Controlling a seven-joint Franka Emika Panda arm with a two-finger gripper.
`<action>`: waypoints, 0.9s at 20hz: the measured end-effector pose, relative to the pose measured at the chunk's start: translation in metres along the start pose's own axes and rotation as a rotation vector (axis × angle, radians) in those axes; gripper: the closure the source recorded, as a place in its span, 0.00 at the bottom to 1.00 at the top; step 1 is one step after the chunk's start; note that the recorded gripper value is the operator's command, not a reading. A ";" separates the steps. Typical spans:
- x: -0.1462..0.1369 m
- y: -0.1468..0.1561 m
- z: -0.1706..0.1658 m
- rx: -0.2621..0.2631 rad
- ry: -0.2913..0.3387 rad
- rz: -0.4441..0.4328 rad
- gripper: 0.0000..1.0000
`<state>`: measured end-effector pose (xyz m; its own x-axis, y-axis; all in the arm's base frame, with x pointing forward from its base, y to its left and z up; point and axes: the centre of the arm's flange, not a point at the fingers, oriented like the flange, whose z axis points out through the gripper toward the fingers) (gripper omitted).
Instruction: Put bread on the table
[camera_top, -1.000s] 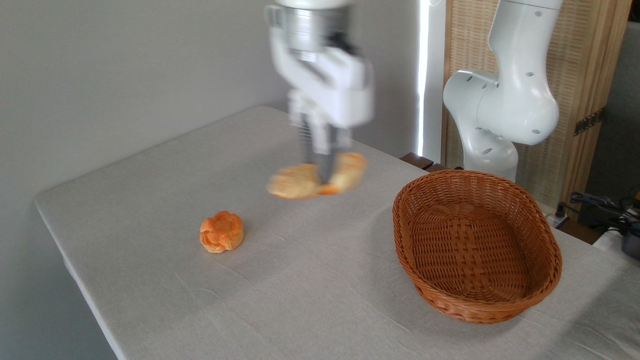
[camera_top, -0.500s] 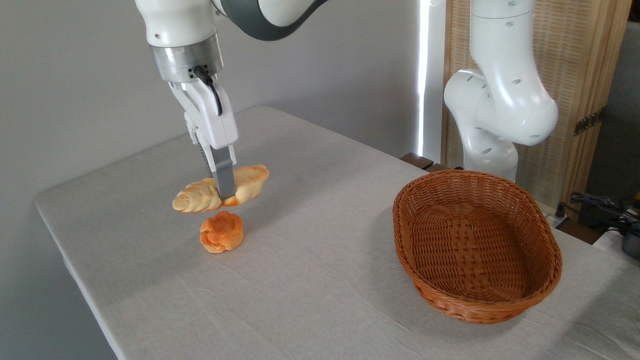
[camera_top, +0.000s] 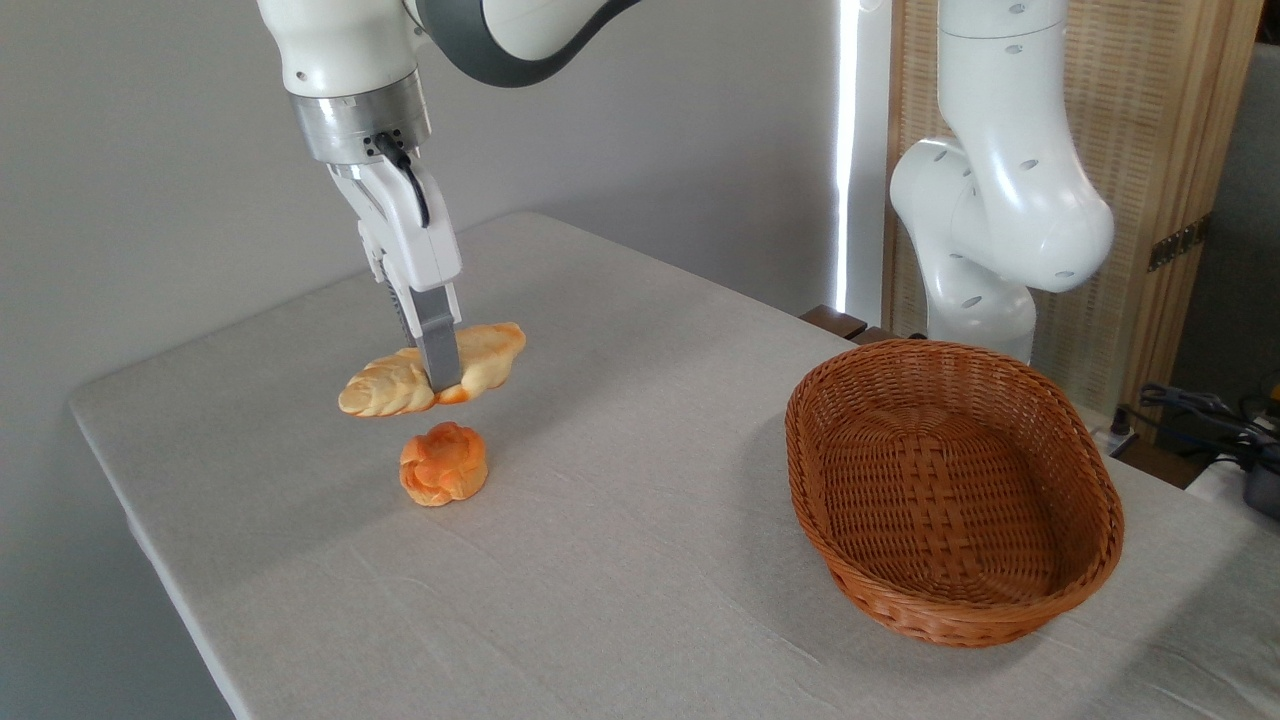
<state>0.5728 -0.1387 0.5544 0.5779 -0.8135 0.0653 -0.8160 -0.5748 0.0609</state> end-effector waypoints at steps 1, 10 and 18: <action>0.000 0.000 0.000 0.000 0.000 0.000 0.00; 0.000 0.000 0.000 0.001 0.001 0.000 0.00; -0.014 -0.021 -0.024 0.039 0.037 -0.041 0.00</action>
<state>0.5816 -0.1131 0.5758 0.6106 -0.7856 0.1001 -0.7909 -0.6114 0.0259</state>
